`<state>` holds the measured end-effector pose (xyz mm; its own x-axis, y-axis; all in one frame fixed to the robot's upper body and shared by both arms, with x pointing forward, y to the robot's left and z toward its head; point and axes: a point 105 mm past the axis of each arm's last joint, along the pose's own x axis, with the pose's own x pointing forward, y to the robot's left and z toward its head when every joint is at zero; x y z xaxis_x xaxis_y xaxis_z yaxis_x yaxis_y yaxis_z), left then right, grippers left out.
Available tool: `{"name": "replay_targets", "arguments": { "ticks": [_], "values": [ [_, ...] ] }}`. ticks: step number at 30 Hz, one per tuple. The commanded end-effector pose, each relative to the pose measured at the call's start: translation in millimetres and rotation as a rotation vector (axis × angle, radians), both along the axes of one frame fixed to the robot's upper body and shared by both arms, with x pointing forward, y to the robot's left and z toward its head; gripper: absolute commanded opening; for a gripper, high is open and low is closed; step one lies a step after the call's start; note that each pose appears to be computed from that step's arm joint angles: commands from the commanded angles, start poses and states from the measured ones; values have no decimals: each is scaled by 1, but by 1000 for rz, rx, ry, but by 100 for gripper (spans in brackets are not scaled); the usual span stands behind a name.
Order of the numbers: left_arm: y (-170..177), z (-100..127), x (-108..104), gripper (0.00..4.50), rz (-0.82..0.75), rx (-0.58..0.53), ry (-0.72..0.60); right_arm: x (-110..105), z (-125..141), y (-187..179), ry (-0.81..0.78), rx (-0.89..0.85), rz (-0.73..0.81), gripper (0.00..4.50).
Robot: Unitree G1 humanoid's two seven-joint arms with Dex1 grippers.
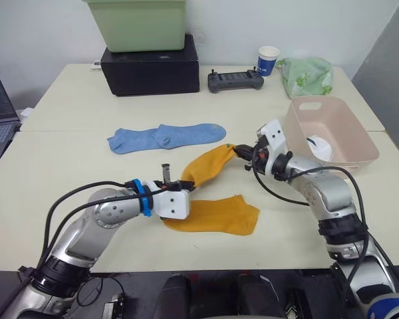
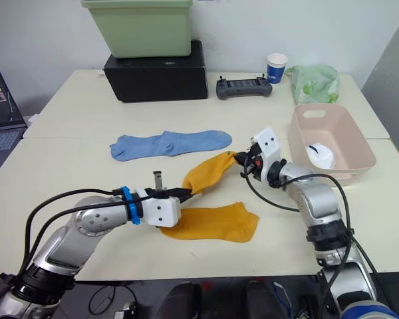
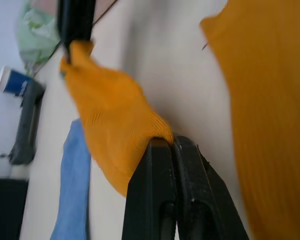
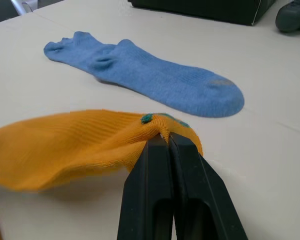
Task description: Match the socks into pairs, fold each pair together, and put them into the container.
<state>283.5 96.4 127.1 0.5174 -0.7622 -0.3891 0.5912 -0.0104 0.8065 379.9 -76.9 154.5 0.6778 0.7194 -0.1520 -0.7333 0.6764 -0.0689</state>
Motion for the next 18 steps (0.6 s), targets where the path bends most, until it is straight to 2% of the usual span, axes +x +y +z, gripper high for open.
{"name": "replay_targets", "arguments": {
  "ticks": [1,3,8,11,15,16,18],
  "values": [
    [-13,2,-2,3,-25,-11,42,7,1,8,-43,-20,39,0],
    [-15,0,3,3,-6,-59,92,11,-6,9,-40,-38,42,0],
    [-18,-3,3,157,12,-145,180,13,-14,5,-35,-46,39,0],
    [-19,4,2,249,27,-227,211,12,-9,-2,-41,-13,22,64],
    [4,16,7,383,128,-355,279,5,2,-17,-17,55,-22,207],
    [13,19,9,411,172,-417,336,3,4,-21,-7,72,-48,243],
    [30,24,13,412,242,-523,416,-1,6,-26,33,112,-75,317]
  ]
}}
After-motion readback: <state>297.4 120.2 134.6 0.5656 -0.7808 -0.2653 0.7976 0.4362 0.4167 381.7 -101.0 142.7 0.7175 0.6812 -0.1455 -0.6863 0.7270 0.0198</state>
